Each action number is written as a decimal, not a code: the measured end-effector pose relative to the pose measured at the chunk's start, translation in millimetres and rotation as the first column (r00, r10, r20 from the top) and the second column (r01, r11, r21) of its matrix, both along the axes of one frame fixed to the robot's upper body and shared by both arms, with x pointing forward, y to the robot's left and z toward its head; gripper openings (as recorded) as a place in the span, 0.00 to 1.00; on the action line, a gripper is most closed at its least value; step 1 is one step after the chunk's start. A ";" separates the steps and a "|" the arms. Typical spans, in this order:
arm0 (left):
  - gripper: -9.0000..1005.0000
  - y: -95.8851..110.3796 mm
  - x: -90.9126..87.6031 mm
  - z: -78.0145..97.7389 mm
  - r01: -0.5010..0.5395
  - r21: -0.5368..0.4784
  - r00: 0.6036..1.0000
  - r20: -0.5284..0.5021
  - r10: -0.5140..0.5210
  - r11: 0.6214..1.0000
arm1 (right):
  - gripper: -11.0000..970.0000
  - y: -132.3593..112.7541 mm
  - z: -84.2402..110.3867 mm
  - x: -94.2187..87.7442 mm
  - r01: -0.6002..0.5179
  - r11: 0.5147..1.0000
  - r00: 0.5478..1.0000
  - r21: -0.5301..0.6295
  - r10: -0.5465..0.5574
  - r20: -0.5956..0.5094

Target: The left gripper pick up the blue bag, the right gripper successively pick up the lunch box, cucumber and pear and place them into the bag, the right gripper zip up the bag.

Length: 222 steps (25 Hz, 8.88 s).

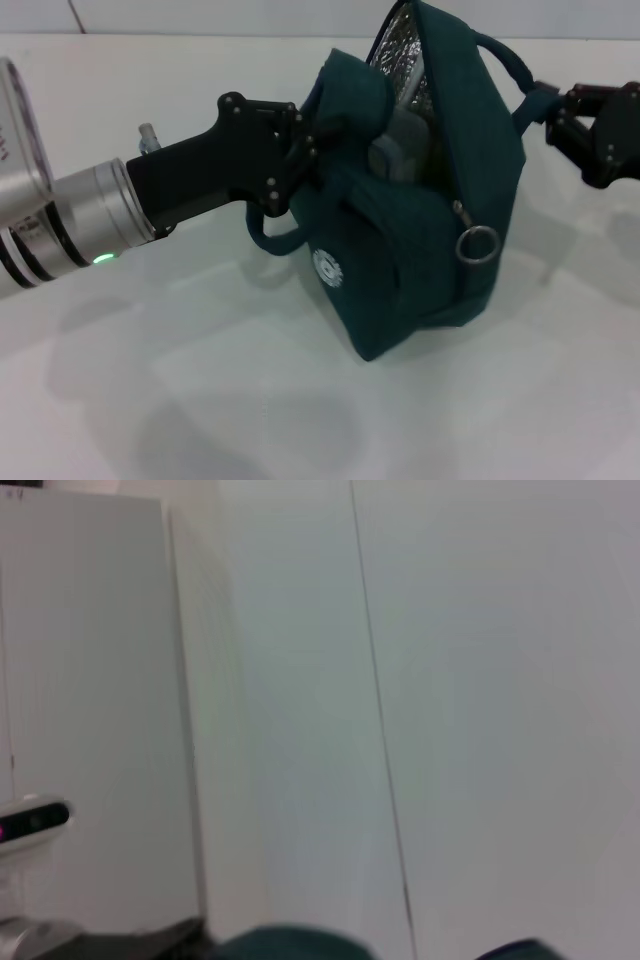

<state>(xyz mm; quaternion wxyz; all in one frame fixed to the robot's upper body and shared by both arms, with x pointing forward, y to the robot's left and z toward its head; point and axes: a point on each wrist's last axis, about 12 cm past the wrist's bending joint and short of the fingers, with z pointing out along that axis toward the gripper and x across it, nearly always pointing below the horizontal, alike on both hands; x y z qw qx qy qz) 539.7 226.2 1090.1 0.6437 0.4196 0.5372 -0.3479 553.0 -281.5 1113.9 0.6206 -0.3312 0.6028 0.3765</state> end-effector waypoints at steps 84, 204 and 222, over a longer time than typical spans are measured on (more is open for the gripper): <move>0.05 -16.4 -5.1 -14.7 -0.006 0.021 0.996 0.086 0.005 1.000 | 0.35 41.0 -13.8 -29.5 -0.511 0.836 0.853 -0.198 0.465 -0.237; 0.89 17.7 -92.2 -60.9 -0.189 -0.239 0.957 -0.263 0.124 0.952 | 0.03 92.4 14.9 5.4 -0.360 0.905 0.813 -0.225 0.423 0.399; 0.62 15.7 -80.4 -60.9 -0.202 -0.171 0.967 -0.188 0.169 0.964 | 0.03 89.2 15.7 4.4 -0.336 0.922 0.821 -0.193 0.388 0.419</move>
